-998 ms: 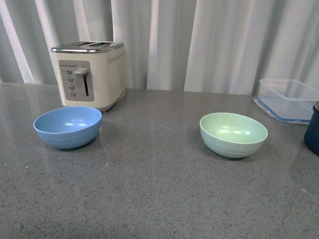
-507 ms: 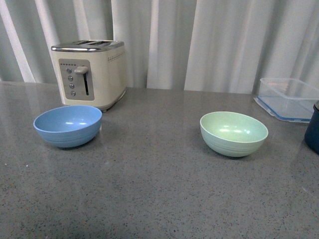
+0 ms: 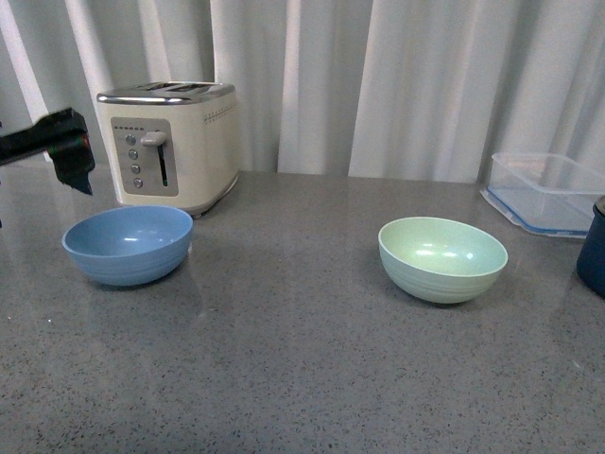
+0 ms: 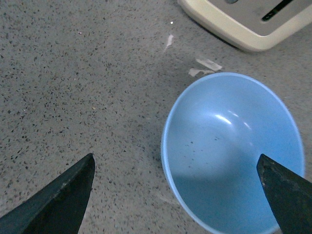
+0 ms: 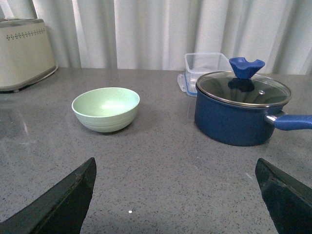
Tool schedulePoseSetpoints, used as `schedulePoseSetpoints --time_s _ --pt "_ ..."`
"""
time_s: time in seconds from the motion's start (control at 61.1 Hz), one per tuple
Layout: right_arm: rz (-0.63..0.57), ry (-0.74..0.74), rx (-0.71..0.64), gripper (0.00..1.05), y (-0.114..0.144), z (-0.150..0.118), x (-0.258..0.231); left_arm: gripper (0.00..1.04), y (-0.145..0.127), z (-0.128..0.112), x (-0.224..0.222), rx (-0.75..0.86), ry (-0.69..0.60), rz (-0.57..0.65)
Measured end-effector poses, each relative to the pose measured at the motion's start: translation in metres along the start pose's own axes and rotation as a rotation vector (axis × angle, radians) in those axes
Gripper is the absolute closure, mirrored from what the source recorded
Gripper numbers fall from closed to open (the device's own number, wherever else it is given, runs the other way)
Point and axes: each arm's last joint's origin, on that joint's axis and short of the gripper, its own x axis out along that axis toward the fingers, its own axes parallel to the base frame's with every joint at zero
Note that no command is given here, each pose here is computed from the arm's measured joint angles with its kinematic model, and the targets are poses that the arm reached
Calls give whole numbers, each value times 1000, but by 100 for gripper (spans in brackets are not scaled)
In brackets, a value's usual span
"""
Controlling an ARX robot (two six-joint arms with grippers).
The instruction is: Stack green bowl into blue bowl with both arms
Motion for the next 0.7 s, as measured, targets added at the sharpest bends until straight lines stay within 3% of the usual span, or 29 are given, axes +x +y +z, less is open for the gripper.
schedulePoseSetpoints --time_s 0.262,0.491,0.703 --pt "0 0 0 10 0 0 0 7 1 -19 49 -37 104 33" --pt "0 0 0 10 0 0 0 7 -5 -27 59 -53 117 15" --pt "0 0 0 10 0 0 0 39 -8 -28 59 -49 112 16"
